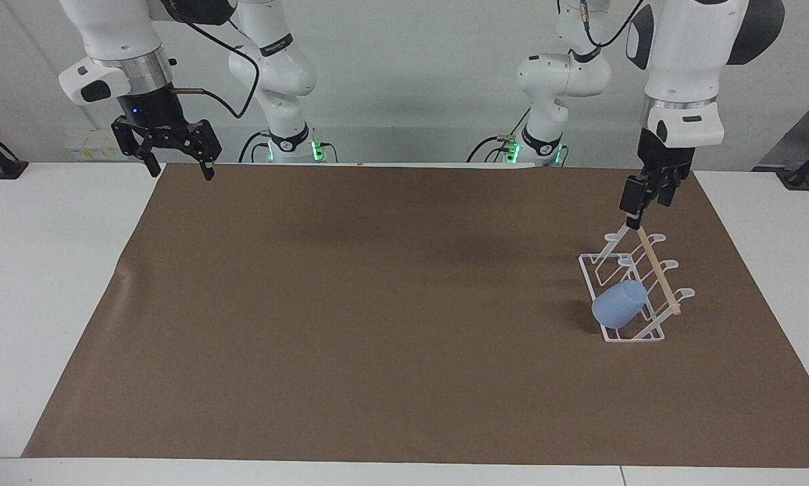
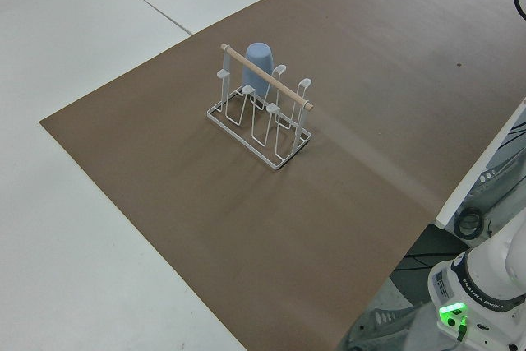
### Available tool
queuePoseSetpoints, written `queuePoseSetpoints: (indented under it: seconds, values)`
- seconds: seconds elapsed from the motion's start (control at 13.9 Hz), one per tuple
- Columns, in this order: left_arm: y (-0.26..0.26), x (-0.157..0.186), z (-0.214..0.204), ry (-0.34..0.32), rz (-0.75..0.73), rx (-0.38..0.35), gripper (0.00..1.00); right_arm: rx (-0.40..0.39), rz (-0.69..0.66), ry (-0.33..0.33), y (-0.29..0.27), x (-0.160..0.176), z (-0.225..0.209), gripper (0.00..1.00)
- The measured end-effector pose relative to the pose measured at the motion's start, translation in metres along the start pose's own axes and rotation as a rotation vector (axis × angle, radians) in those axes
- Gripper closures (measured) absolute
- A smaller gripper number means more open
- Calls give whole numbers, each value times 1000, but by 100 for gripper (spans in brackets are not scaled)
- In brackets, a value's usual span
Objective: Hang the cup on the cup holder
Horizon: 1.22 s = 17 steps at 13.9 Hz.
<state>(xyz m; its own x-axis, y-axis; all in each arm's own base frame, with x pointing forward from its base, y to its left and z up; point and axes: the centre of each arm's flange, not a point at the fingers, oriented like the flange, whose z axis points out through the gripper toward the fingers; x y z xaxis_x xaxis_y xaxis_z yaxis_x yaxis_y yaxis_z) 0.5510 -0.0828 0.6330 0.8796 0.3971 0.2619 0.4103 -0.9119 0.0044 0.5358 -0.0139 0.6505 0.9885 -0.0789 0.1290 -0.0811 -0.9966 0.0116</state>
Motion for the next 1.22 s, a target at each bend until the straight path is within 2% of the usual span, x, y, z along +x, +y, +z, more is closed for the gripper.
queuePoseSetpoints:
  seconds: [0.36, 0.5, 0.65, 0.86, 1.22]
  values:
    - [-37, -5, 6, -208, 385, 57, 0, 0, 0, 0, 0, 0, 0, 0]
    - [-43, -7, -7, -254, 472, 33, 0, 0, 0, 0, 0, 0, 0, 0]
    - [-46, -7, -14, -270, 504, -3, 0, 0, 0, 0, 0, 0, 0, 0]
    - [-43, -10, -11, -285, 515, -12, 0, 0, 0, 0, 0, 0, 0, 0]
    - [-40, -8, -12, -279, 509, -86, 0, 0, 0, 0, 0, 0, 0, 0]
